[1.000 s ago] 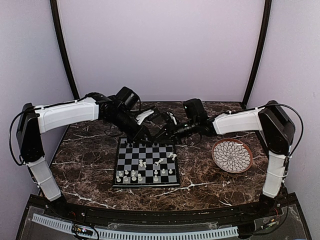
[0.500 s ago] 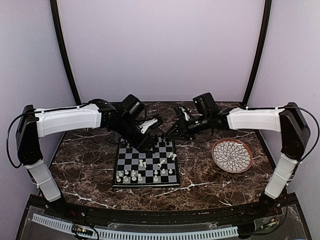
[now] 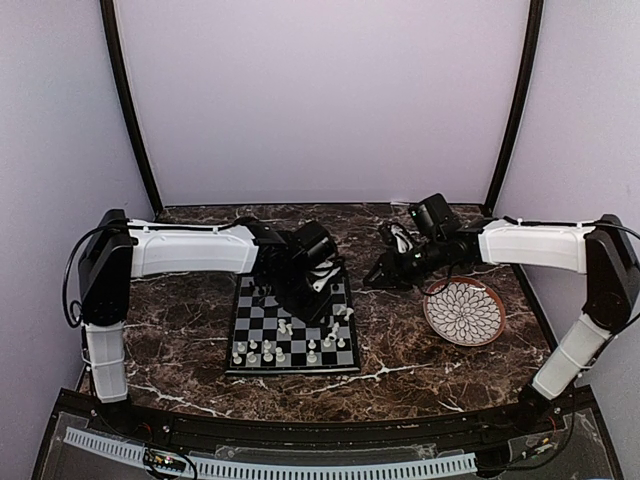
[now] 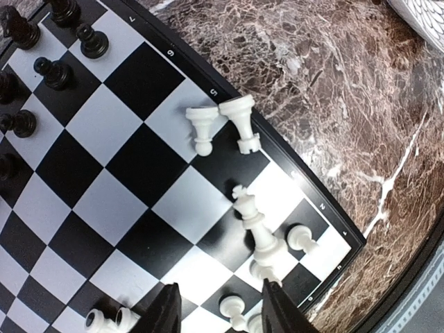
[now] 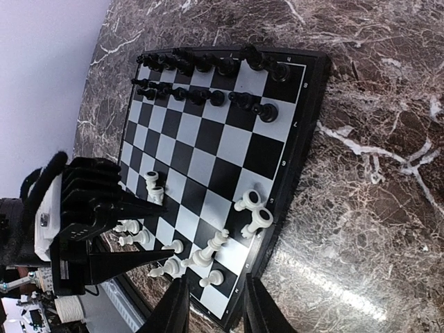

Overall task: Set up the chess pieces on the board
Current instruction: Pick up the queen from the chessboard.

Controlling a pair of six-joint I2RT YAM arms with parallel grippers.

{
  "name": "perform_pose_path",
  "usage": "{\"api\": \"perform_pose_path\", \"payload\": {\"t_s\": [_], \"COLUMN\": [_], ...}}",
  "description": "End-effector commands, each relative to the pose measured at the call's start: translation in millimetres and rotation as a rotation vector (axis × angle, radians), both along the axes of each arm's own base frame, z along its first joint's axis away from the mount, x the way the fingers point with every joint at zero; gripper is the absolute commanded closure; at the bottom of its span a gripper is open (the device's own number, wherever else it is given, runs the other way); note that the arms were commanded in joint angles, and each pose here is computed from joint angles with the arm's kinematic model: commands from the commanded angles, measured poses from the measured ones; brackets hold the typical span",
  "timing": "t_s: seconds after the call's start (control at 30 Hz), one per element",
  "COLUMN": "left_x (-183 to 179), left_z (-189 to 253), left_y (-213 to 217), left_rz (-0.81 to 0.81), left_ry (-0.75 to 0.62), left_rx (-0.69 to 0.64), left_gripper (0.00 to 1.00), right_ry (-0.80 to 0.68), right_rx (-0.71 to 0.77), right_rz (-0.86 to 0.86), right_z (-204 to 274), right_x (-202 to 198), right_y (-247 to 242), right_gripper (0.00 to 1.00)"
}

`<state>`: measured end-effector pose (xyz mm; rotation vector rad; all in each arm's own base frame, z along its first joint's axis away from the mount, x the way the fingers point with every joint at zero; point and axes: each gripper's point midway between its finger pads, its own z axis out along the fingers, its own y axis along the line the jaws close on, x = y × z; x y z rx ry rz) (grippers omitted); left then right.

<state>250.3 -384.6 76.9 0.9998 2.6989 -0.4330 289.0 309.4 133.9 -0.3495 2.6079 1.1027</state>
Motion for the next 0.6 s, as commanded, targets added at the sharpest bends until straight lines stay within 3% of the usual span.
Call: {"api": "perform_pose_path", "payload": {"t_s": [0.0,0.57], "left_x": [4.9,0.1], "left_z": [4.4,-16.4], "left_y": [-6.7,-25.6], "left_rz": [0.073,0.114], "left_ry": [0.02,0.13], "left_rx": [0.0,0.003], "left_gripper": [0.57,0.55], "right_ry": [-0.042,-0.022], "right_rx": [-0.007,-0.01], "right_rz": [-0.008,-0.016], "right_z": [6.5,-7.7], "right_x": [-1.0,-7.6], "right_y": [-7.9,-17.9], "right_gripper": [0.71,0.71]}}
